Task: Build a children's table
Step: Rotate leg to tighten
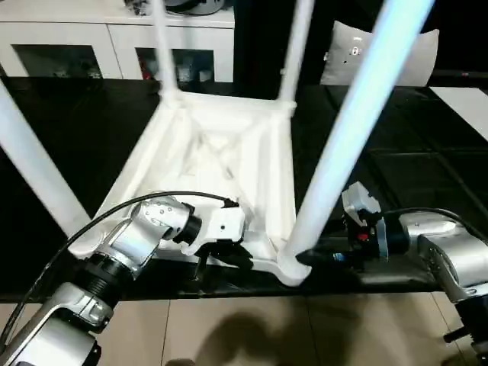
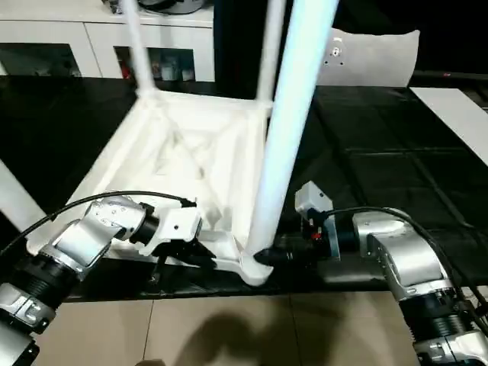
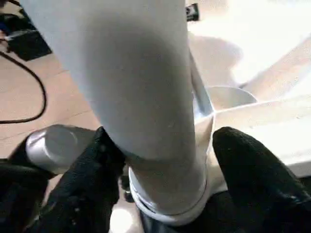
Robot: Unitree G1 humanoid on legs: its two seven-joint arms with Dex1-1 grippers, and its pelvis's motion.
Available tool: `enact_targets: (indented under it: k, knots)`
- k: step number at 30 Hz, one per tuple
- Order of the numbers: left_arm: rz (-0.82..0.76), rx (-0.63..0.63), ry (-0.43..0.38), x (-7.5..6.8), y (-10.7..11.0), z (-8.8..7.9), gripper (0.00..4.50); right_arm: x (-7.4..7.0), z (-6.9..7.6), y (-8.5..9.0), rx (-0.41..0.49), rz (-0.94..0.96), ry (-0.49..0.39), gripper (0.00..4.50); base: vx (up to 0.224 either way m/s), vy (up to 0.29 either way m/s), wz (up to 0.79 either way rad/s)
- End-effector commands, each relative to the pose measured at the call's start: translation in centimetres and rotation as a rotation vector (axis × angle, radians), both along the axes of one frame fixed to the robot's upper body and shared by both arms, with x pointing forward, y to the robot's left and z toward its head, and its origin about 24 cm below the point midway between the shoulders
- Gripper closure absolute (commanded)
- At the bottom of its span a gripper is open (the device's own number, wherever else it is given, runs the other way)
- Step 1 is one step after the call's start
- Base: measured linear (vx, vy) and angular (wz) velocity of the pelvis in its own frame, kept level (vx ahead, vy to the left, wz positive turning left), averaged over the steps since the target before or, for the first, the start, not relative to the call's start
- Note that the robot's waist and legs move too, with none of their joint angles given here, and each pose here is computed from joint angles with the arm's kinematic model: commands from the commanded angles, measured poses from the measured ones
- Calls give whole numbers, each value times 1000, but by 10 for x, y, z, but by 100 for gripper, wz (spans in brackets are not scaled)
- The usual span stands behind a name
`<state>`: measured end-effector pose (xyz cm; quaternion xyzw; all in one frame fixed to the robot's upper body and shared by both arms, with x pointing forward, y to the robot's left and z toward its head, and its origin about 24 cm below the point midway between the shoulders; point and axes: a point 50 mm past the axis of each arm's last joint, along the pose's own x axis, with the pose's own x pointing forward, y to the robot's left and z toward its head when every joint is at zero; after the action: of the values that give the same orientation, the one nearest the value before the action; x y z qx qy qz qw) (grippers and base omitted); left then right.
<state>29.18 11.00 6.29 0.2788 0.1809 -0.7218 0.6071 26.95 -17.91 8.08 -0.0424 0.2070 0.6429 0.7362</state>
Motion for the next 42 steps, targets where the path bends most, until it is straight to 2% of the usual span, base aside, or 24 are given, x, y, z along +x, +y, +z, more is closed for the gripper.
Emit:
enact_targets:
  k: [1,7,10,13,16,17,20,22,24,27,29,32,33,35,37,38,42]
  knots:
    - [-97,-5,-25,-3,-11,8,450,1,3,1,3,16,-3,170,0,0,0]
    - [-90,-14,-15,-3,-12,7,450,-1,2,4,24,34,17,216,0,0,0]
    - [13,-58,6,2,-16,8,450,-3,5,9,93,2,31,235,0,0,0]
    - [102,-71,15,6,-19,8,450,0,6,14,99,-69,12,247,0,0,0]
    - [232,-106,12,11,-28,9,450,10,4,25,99,-232,-13,250,0,0,0]
    - [320,-132,15,14,-35,9,450,17,2,32,105,-353,-15,251,0,0,0]
    - [450,-162,10,21,-49,9,450,27,-3,44,103,-531,-1,252,0,0,0]
    - [481,-169,7,22,-52,9,450,28,-4,47,105,-568,5,253,0,0,0]
    - [616,-220,-26,31,-66,13,450,39,-7,54,61,-741,-46,253,0,0,0]
    - [676,-231,-58,34,-73,15,450,46,-9,58,34,-828,-100,253,0,0,0]
    - [679,-230,-68,34,-74,16,450,45,-7,61,78,-820,-94,187,0,0,0]
    - [659,-226,-83,34,-72,16,450,43,-2,62,109,-791,-107,177,0,0,0]
    - [658,-223,-86,34,-71,16,450,43,-2,62,110,-787,-109,152,0,0,0]
    - [620,-208,-108,33,-67,13,450,40,-1,58,117,-735,-138,138,0,0,0]
    - [588,-196,-149,33,-61,11,450,37,-1,49,89,-680,-178,131,0,0,0]
    - [560,-180,-155,32,-57,8,450,36,-1,42,59,-640,-199,107,0,0,0]
    - [474,-167,-148,28,-50,4,450,32,2,31,42,-569,-203,75,0,0,0]
